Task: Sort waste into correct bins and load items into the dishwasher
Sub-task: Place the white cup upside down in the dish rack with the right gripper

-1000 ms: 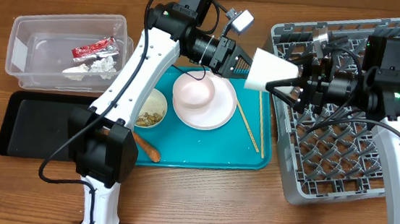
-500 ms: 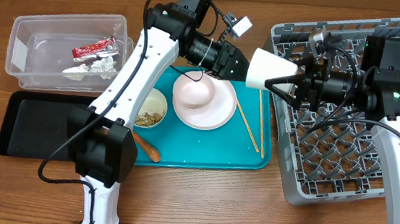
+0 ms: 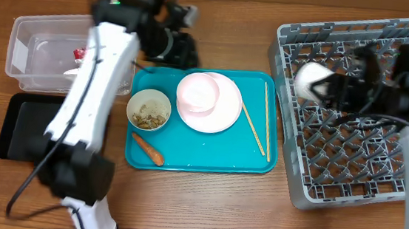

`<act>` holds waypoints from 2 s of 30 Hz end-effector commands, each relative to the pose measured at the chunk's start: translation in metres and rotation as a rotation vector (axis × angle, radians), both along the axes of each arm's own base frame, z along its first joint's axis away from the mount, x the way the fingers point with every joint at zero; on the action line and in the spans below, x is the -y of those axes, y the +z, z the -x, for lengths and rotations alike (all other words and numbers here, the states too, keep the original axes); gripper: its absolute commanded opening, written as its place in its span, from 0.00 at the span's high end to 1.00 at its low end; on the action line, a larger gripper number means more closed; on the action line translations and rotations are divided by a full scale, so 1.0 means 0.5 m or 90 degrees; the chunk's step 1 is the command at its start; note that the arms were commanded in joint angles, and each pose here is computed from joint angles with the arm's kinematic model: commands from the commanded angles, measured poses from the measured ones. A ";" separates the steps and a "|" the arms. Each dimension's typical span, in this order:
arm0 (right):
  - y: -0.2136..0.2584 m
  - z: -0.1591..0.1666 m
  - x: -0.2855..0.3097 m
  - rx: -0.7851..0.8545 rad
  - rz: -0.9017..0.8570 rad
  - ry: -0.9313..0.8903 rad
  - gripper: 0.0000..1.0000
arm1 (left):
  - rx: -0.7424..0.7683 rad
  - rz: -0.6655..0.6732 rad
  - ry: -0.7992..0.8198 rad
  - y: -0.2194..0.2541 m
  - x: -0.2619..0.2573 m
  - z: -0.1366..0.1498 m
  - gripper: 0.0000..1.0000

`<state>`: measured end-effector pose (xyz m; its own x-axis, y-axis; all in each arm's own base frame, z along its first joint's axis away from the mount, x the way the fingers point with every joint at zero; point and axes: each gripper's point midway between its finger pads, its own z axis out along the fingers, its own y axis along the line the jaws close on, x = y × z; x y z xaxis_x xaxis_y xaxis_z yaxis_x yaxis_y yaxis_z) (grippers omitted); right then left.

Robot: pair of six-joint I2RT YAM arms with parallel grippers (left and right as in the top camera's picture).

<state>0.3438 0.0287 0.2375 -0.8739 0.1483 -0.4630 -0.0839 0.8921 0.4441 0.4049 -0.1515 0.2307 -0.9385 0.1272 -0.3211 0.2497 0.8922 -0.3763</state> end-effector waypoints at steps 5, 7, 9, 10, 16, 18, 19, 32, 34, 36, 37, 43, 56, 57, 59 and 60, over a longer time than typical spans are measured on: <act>0.066 0.062 0.250 -0.045 0.143 -0.329 0.45 | 0.118 -0.227 0.218 0.109 -0.204 0.015 0.39; 0.063 0.081 0.299 -0.058 0.145 -0.384 0.45 | 0.119 -0.227 0.218 0.112 -0.205 0.018 0.38; 0.054 0.105 0.357 -0.080 0.149 -0.453 0.45 | 0.115 -0.228 0.218 0.111 -0.205 0.020 0.34; 0.048 0.117 0.384 -0.091 0.150 -0.486 0.45 | 0.114 -0.229 0.218 0.110 -0.205 0.022 0.32; 0.002 0.173 0.512 -0.152 0.133 -0.632 0.45 | 0.114 -0.228 0.218 0.110 -0.205 0.021 0.31; -0.020 0.190 0.541 -0.183 0.125 -0.674 0.45 | 0.114 -0.228 0.218 0.110 -0.205 0.022 0.31; -0.035 0.197 0.552 -0.201 0.116 -0.690 0.45 | 0.113 -0.227 0.217 0.110 -0.204 0.022 0.31; -0.131 0.205 0.562 -0.315 0.066 -0.685 0.45 | 0.109 -0.222 0.226 0.109 -0.203 0.023 0.31; -0.133 0.194 0.560 -0.306 0.050 -0.679 0.44 | 0.109 -0.222 0.226 0.109 -0.203 0.023 0.31; -0.132 0.172 0.558 -0.281 0.027 -0.668 0.45 | 0.109 -0.222 0.226 0.109 -0.203 0.023 0.31; -0.132 0.165 0.559 -0.271 0.024 -0.665 0.44 | 0.109 -0.223 0.226 0.109 -0.203 0.023 0.31; -0.149 0.144 0.551 -0.268 0.028 -0.647 0.45 | 0.106 -0.222 0.225 0.108 -0.203 0.025 0.32; -0.212 0.150 0.552 -0.352 0.070 -0.647 0.45 | 0.104 -0.215 0.221 0.108 -0.198 0.026 0.32; -0.212 0.152 0.554 -0.354 0.075 -0.649 0.45 | 0.104 -0.215 0.221 0.108 -0.198 0.026 0.32; -0.213 0.154 0.557 -0.356 0.080 -0.651 0.45 | 0.104 -0.215 0.221 0.108 -0.198 0.026 0.32; -0.213 0.154 0.557 -0.356 0.081 -0.651 0.45 | 0.104 -0.215 0.221 0.108 -0.198 0.026 0.32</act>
<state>0.2705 -0.2443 0.1301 -0.4742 0.8750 -0.0975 0.8664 0.4834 0.1253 0.3911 -0.0525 0.2815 -0.8900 -0.0435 -0.4539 -0.0361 0.9990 -0.0250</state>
